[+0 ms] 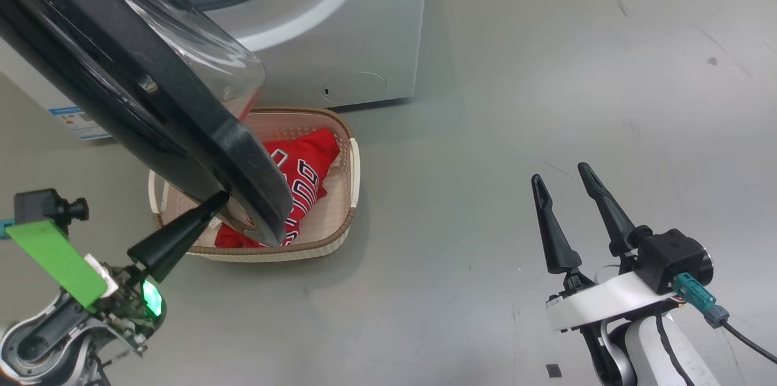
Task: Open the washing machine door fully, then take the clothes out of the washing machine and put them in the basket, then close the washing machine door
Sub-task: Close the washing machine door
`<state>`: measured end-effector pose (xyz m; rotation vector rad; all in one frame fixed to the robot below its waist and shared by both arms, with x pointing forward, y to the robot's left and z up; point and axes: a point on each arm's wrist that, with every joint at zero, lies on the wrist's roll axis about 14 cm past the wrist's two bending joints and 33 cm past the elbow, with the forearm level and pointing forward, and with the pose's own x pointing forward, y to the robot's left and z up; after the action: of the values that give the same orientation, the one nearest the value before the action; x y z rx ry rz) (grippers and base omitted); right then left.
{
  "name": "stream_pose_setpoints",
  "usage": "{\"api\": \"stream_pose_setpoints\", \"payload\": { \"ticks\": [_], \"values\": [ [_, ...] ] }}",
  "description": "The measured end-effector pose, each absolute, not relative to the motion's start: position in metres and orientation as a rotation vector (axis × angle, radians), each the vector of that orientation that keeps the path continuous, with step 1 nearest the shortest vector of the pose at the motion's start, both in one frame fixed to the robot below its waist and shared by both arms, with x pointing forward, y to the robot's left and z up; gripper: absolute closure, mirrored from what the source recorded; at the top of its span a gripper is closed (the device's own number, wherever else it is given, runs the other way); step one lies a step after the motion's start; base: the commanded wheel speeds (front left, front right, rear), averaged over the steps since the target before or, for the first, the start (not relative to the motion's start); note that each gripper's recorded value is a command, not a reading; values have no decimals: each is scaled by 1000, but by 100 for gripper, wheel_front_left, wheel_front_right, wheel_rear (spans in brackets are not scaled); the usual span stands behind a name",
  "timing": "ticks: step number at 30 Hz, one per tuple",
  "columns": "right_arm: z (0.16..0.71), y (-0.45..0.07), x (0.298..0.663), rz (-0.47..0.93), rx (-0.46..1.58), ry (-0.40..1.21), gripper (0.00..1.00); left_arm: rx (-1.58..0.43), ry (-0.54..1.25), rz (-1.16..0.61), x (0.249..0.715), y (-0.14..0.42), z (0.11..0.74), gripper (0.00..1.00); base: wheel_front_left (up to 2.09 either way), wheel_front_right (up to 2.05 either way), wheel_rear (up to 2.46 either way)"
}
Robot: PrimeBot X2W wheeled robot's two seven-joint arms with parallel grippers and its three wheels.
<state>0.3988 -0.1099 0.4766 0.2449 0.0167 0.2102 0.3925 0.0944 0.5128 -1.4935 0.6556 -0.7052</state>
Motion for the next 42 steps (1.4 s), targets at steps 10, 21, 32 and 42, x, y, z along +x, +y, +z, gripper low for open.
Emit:
{"api": "stream_pose_setpoints", "payload": {
  "ticks": [10, 21, 32, 42],
  "values": [
    [470, -131, 398, 140, 250, 31, 0, -1485, 615, -728, 432, 74, 516, 100, 0, 0, 0],
    [466, -145, 402, 92, 280, 40, 0, -1524, 536, -700, 484, 54, 515, 100, 0, 0, 0],
    [462, -156, 406, 54, 282, 48, 0, -1555, 429, -610, 542, 42, 510, 100, 0, 0, 0],
    [457, -166, 407, 22, 281, 62, 0, -1593, 385, -588, 579, 26, 513, 100, 0, 0, 0]
  ]
}}
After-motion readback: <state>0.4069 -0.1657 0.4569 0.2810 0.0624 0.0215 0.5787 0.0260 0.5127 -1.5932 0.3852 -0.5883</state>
